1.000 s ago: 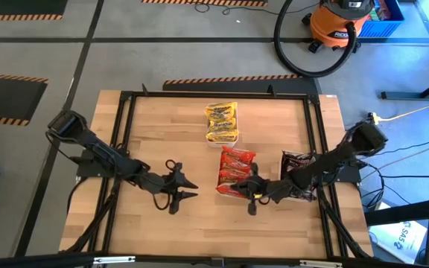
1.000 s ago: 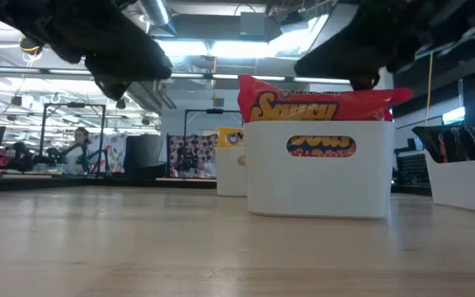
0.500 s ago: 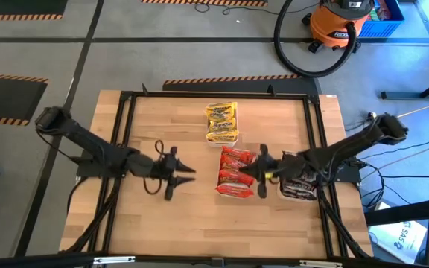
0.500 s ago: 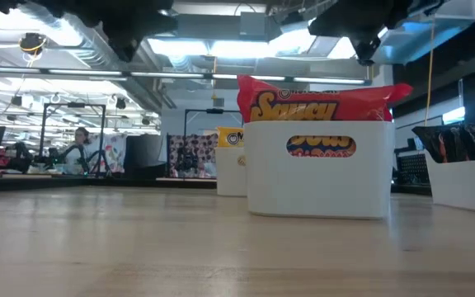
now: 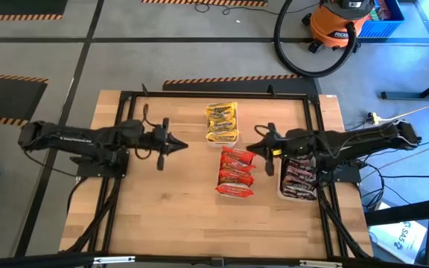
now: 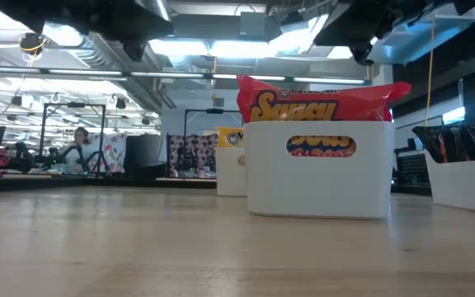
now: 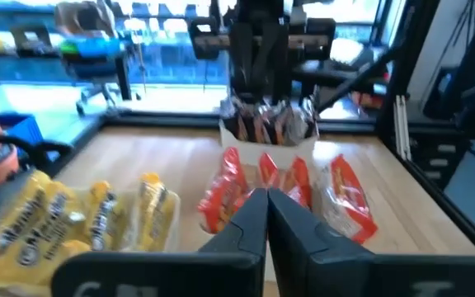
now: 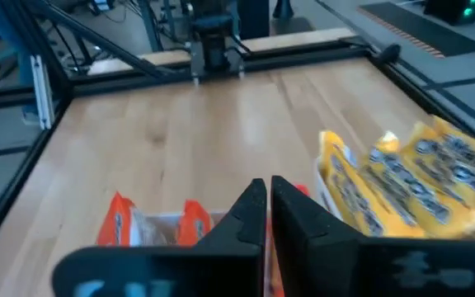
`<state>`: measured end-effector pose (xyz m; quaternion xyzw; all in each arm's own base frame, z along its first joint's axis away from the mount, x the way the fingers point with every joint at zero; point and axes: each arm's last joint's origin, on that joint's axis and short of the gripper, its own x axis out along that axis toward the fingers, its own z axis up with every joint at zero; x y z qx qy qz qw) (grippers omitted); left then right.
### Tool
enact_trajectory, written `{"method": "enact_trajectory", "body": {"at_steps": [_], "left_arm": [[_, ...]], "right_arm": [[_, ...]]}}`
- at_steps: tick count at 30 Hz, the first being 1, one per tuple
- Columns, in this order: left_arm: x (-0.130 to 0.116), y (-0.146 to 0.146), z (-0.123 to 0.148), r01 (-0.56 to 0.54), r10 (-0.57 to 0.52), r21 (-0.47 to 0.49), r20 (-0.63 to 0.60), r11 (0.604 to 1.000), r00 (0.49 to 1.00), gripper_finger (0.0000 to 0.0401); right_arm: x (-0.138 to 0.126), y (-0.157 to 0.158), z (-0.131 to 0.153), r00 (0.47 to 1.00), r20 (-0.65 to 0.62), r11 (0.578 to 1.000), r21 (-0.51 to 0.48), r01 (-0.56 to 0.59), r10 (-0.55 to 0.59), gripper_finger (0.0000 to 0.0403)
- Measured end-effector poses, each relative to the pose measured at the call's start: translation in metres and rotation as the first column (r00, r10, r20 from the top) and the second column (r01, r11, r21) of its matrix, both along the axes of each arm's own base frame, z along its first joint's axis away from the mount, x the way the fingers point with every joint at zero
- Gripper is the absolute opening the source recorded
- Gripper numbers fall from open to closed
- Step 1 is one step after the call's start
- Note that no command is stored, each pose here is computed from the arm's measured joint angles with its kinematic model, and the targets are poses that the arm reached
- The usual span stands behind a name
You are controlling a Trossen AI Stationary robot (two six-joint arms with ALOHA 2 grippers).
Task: Sort Maruchan noodles
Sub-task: Return to Home Position
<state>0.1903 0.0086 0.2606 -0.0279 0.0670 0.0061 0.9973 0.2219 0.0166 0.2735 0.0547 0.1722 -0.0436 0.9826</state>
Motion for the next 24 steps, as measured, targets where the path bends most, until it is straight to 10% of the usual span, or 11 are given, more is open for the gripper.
{"method": "enact_trajectory", "body": {"at_steps": [12, 24], "left_arm": [[-0.038, 0.016, -0.023, -0.053, 0.055, -0.021, 0.123, 0.998, 0.991, 0.0003], [-0.068, 0.011, -0.048, -0.1, 0.106, -0.042, 0.211, 0.994, 0.972, 0.0008]], "right_arm": [[-0.036, -0.006, 0.02, 0.998, 0.051, 0.999, 0.012, 0.048, -0.048, 0.0007], [-0.094, -0.012, -0.033, 0.959, 0.256, 0.985, 0.145, 0.089, -0.125, 0.0007]]}}
